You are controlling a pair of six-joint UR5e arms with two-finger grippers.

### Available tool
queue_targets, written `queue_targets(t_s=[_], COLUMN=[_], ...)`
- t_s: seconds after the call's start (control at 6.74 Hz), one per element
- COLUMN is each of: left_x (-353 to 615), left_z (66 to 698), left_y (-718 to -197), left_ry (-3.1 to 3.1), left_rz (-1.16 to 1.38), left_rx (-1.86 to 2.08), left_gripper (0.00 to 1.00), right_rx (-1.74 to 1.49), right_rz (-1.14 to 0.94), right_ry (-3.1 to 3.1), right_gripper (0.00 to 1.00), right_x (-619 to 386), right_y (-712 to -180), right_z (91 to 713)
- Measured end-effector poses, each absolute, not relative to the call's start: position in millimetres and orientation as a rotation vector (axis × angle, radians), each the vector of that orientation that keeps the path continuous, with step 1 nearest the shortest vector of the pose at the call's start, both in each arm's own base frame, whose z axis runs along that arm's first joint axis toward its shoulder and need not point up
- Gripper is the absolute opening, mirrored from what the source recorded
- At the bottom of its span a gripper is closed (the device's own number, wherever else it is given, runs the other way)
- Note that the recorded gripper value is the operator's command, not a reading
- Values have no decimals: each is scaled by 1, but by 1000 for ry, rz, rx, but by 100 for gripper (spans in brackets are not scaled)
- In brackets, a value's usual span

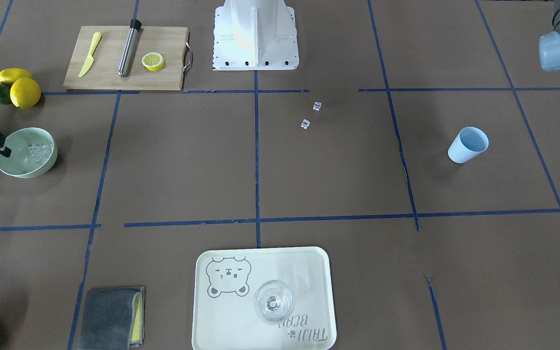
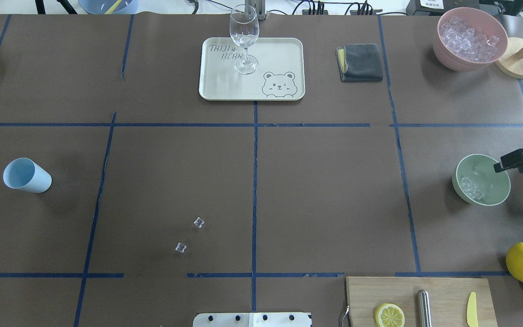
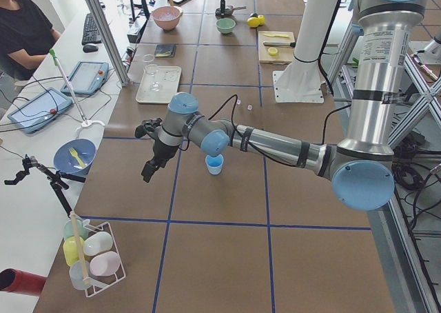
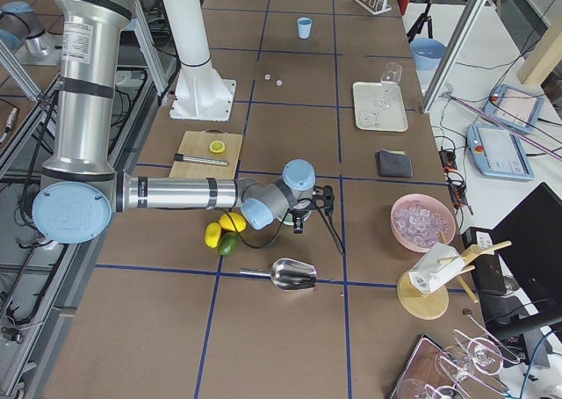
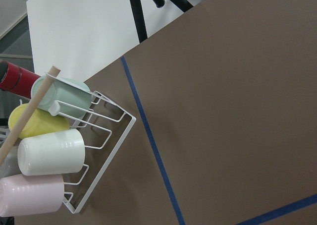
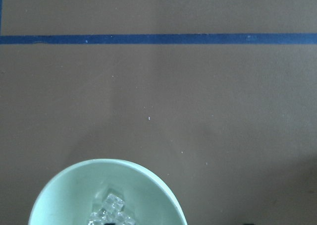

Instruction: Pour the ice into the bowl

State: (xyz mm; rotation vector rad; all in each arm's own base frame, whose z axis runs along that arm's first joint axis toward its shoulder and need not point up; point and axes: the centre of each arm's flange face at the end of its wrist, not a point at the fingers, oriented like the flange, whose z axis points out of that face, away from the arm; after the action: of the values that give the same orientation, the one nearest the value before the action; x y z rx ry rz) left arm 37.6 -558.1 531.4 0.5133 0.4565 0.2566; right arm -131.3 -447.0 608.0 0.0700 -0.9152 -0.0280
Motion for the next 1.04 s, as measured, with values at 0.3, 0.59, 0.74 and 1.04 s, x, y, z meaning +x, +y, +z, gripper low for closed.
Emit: queue_targets(t_s=[0.3, 0.59, 0.74, 1.04], left_x=[-19, -65, -69, -70], left_z=[548, 571, 585, 611], left_y=[-557, -542, -531, -525], left_ry=[483, 575, 602, 620], left_rz=[317, 278, 263, 239], left_rx=[418, 334, 308, 255], left_gripper=[100, 100, 100, 100], right_rx=[120, 167, 166, 123], right_rz=[-129, -149, -126, -96], right_ry=[-842, -803, -796, -789], right_gripper=[100, 100, 100, 100], right_x=[-74, 10, 34, 64], right_y=[-463, -463, -458, -446], right_z=[617, 620, 604, 590])
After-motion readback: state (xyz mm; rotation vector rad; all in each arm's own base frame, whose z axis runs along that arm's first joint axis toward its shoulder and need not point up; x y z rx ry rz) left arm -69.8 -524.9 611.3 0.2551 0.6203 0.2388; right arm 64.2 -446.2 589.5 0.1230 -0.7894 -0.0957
